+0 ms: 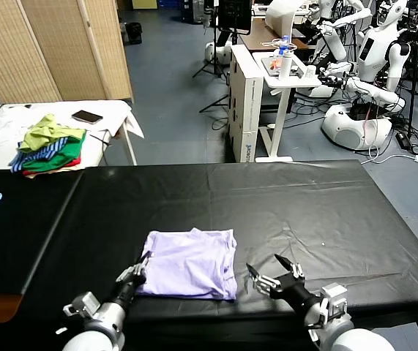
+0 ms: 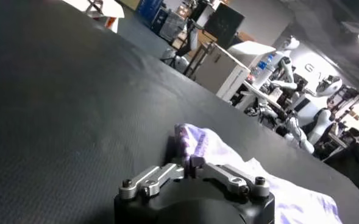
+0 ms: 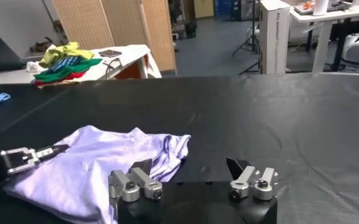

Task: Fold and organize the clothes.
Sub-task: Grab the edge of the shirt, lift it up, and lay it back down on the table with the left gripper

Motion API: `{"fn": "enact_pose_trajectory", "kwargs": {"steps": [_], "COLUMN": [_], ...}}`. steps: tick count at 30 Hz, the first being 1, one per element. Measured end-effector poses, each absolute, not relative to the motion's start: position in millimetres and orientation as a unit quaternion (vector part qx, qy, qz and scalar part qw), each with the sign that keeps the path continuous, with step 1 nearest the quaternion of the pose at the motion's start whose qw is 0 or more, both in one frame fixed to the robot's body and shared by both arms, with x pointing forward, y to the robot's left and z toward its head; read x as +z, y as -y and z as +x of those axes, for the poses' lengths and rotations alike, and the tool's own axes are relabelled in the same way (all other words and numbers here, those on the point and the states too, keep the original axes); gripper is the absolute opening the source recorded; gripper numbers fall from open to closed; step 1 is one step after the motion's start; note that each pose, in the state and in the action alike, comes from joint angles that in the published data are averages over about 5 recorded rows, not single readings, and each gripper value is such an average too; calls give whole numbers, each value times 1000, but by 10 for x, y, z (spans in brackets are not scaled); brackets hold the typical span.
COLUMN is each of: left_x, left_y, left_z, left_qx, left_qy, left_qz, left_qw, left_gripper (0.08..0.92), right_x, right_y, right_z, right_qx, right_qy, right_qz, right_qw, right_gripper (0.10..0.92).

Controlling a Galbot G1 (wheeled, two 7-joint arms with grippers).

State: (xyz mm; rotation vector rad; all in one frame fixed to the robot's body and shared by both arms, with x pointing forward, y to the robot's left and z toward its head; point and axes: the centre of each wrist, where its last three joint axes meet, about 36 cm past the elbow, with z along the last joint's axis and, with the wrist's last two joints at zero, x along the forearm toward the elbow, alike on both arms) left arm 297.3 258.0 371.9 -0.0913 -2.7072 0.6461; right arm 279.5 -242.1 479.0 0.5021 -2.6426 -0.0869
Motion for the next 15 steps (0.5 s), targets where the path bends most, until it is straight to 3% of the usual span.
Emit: {"fn": "enact_pose_trajectory", "kwargs": {"steps": [7, 15], "left_x": [3891, 4154], "left_y": [-2853, -3486], "left_z": [3011, 3056], "left_qx": [98, -7], "left_qy": [982, 987], "left_qz": [-19, 3], "left_qw": [161, 158], "left_gripper": [174, 174], "right_x": [4727, 4624], "right_y": [2479, 2494], "right_z": [2889, 2953], "right_qx": [-27, -26], "right_qy": [961, 962], "right_qz": [167, 156], "right_qw": [217, 221], "right_gripper": [907, 907]}}
